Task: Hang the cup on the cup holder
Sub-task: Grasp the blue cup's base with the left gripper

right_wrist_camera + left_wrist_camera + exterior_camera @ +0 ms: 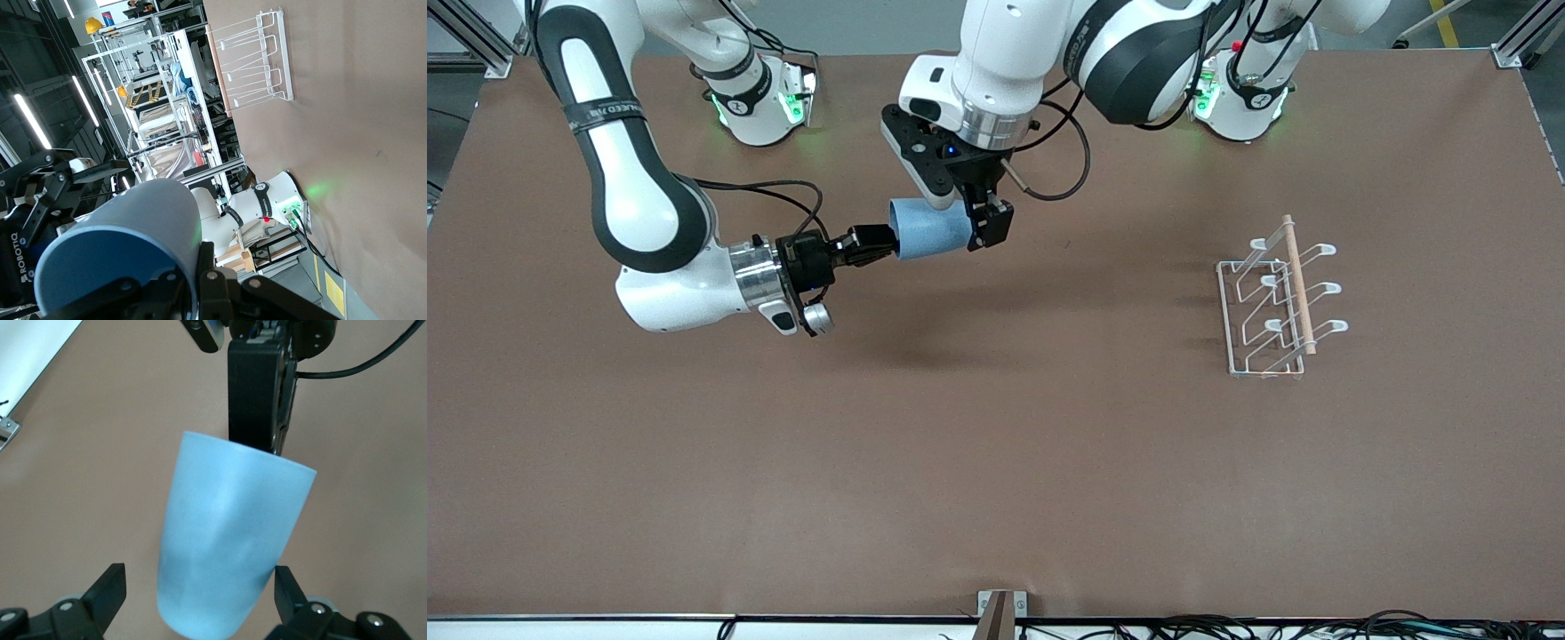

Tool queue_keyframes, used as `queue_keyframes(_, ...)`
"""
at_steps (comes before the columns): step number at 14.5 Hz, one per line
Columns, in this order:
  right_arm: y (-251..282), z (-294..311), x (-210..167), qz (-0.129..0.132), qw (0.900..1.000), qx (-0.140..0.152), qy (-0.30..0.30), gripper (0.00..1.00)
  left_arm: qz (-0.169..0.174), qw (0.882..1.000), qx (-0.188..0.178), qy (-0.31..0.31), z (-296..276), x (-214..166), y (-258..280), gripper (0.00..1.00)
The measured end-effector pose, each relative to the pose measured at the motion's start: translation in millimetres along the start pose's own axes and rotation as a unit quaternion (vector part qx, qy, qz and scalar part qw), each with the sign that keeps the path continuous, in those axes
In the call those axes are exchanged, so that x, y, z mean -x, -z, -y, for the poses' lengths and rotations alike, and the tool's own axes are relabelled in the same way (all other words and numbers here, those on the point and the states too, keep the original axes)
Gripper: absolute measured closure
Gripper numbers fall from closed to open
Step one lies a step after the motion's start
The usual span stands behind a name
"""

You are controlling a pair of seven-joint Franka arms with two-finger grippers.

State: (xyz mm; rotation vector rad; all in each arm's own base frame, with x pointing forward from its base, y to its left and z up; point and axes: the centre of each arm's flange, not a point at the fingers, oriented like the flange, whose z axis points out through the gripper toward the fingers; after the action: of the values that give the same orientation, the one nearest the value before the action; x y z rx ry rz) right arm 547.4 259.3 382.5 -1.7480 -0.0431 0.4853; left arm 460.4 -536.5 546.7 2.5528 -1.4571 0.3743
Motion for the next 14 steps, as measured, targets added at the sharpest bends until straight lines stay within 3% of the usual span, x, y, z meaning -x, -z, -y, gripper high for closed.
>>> queue_keyframes(9, -0.1, -4.3, -2.1, -0.001, 1.000, -0.001, -0.003, 0.95, 0.011, 1.000, 0.007, -0.021, -0.5, -1.9, -32.8, 0.04)
queue_keyframes(14, -0.4, -6.0, -2.4, -0.002, 1.000, -0.001, -0.004, 0.95, 0.014, 0.999, 0.010, -0.048, -0.8, -2.8, -45.2, 0.11)
